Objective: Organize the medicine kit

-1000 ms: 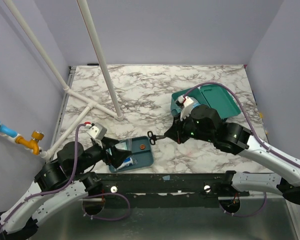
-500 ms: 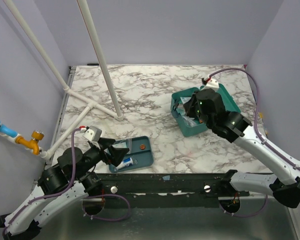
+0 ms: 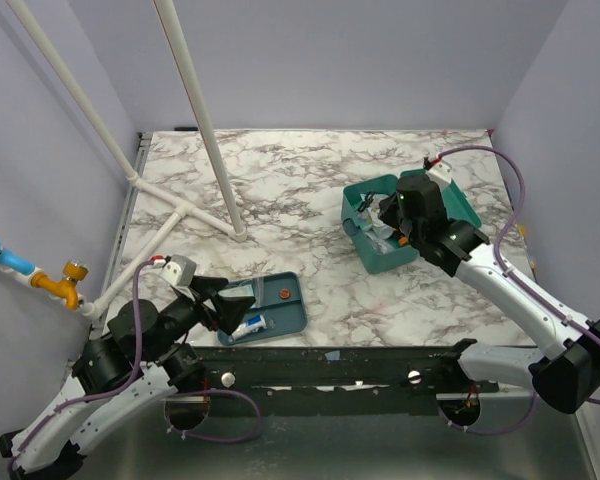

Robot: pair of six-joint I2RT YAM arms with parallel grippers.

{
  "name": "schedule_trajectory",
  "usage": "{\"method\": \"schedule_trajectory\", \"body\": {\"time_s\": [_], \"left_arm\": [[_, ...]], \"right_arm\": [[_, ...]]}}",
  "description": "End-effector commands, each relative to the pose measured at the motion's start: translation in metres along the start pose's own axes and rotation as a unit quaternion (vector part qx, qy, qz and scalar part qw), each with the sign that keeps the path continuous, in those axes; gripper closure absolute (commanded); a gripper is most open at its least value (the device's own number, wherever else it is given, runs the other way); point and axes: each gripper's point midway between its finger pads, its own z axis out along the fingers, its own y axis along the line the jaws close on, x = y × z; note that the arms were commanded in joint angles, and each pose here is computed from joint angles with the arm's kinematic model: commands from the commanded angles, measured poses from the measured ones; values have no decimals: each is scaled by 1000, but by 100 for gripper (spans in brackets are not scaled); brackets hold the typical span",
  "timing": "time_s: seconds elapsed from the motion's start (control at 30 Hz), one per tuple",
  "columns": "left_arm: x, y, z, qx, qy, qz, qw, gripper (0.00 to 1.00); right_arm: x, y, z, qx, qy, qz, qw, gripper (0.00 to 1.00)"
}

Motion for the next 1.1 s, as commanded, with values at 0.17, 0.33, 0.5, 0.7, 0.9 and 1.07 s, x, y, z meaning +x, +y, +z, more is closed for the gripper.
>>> {"method": "schedule_trajectory", "body": {"time_s": [0.17,0.33,0.5,0.7,0.9,1.07], "left_arm": [[-9,3,-7,-3,-34,-6,999,10],[-8,2,-6,0,-26,-5,1000,10],[-8,3,-6,-2,-27,-5,1000,10],[-8,4,-6,-5,-30,-6,1000,10],[-6,5,-3,-9,-21,-4,1000,10],[-5,5,-2,-11,-18,-2,1000,10]], "right_arm": [[0,-26,16,40,-54,80,995,99],[6,-26,33,44,-53,93,993,99],[24,-27,50,42,-40,115,992,99],[47,-41,59,50,-29,121,991,99],[75,-60,55,58,0,114,992,93],[74,-68,40,50,-1,105,993,65]]}}
